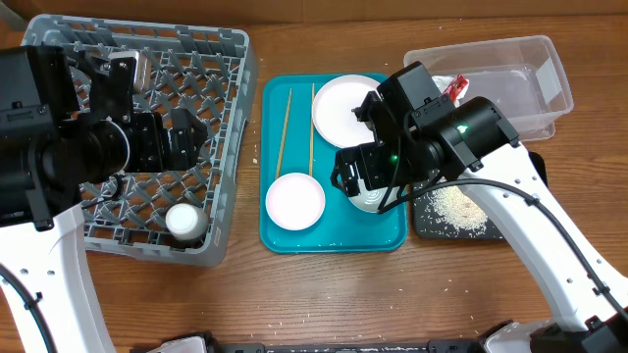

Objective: Sort waste into correct bins and load items into the dishwasher

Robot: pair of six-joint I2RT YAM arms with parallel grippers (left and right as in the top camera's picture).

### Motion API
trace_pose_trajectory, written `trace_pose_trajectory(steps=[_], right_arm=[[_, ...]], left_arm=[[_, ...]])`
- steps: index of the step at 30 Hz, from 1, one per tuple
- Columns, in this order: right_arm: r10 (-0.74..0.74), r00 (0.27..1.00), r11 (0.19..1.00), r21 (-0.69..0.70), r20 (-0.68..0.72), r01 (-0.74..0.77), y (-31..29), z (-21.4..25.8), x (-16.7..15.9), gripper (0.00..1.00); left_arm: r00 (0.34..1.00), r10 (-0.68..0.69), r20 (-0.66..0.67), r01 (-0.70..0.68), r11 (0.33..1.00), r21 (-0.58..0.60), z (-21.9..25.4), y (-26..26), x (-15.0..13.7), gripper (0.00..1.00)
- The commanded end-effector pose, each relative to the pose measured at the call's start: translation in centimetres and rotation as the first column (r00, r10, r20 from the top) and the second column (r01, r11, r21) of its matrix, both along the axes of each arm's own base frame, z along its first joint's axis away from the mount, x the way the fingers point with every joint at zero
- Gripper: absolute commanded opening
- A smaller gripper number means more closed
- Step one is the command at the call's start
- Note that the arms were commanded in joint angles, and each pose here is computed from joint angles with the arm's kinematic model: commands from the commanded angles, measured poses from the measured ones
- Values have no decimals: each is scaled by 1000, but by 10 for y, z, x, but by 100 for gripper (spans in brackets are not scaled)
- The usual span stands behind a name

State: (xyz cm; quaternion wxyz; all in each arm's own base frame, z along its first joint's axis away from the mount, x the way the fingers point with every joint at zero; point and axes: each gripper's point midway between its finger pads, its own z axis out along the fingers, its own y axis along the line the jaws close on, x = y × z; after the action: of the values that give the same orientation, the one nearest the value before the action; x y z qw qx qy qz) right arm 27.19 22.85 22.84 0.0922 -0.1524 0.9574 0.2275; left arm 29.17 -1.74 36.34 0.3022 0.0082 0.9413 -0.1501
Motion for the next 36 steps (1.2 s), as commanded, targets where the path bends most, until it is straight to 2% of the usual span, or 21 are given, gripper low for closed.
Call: trace_pose_trajectory(steps=[1, 36], right_arm=[[-7, 1000, 1000, 3, 15, 7, -1, 4, 1, 100], [-7, 1000, 1000, 3, 15, 7, -1, 4, 1, 100]], left_arm=[[1000, -26, 10, 26, 1000, 18, 1, -2, -2, 100], [1000, -26, -2, 26, 1000, 16, -2, -1, 1, 100]])
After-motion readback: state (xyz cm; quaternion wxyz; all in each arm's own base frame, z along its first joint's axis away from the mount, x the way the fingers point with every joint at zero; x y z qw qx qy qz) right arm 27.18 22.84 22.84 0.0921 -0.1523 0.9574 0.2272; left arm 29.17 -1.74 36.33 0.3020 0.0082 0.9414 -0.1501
